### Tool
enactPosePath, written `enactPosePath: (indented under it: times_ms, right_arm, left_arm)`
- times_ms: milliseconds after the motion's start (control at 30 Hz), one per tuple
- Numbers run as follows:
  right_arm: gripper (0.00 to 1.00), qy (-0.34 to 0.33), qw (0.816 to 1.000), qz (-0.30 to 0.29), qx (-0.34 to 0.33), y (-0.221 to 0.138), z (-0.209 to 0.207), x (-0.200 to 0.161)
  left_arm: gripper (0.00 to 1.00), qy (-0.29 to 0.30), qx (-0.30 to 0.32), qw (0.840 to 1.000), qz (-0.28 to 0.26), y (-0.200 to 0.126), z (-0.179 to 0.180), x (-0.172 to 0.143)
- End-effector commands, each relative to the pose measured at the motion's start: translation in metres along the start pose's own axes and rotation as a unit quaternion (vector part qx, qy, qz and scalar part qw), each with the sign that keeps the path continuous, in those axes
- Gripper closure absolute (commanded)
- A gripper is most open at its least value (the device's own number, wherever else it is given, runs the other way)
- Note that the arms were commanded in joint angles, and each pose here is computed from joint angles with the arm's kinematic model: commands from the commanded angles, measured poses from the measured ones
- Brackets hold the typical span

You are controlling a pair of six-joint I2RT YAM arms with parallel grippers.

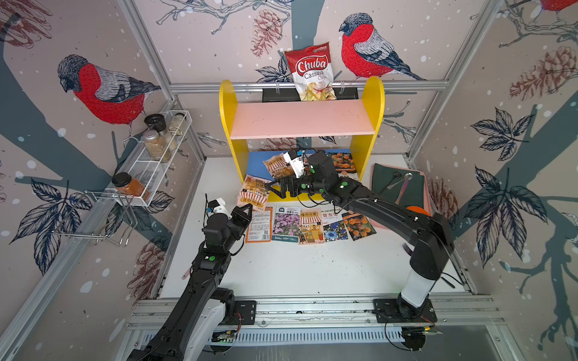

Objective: Take the seed bag off the shelf
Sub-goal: Pick up the seed packet from the shelf, then place the seed packet at the center of the board.

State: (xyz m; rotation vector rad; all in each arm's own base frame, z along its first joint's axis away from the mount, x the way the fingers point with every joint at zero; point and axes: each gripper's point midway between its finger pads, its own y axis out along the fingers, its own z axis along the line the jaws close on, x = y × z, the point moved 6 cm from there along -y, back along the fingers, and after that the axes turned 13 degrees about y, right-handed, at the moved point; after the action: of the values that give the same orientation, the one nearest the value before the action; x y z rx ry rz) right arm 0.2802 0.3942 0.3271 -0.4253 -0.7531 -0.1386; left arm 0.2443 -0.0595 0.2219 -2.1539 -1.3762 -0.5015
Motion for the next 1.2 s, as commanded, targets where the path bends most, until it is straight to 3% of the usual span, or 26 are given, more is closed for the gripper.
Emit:
enactPosePath:
  times_ms: [0,267,533,900,1167]
  right_arm:
    - [0.01,-0.026,0.999,0.0,-0.021,-0.023,0.004,-0.006]
    - [0.01,-0.047,0.998,-0.013,-0.032,-0.095,0.025,-0.021]
    - [0.01,-0.07,0.996,0.001,-0.053,-0.146,0.037,-0.036]
    - [0.01,-0.049,0.995,0.032,-0.085,-0.175,0.028,-0.066]
    - [0.0,-0.05,0.994,0.027,-0.091,-0.18,0.029,-0.068]
  left_arm:
    - [1.0,-0.003,-0.003,1.0,-0.006,-0.006,-0.001,-0.001]
    - [1.0,-0.036,0.007,0.999,-0.002,-0.024,0.013,-0.025]
    - [1.0,-0.068,0.037,0.997,0.008,-0.04,0.034,-0.048]
    - [1.0,-0.128,0.076,0.988,0.039,-0.047,0.066,-0.078]
    - [1.0,-0.148,0.109,0.98,0.073,-0.05,0.082,-0.095]
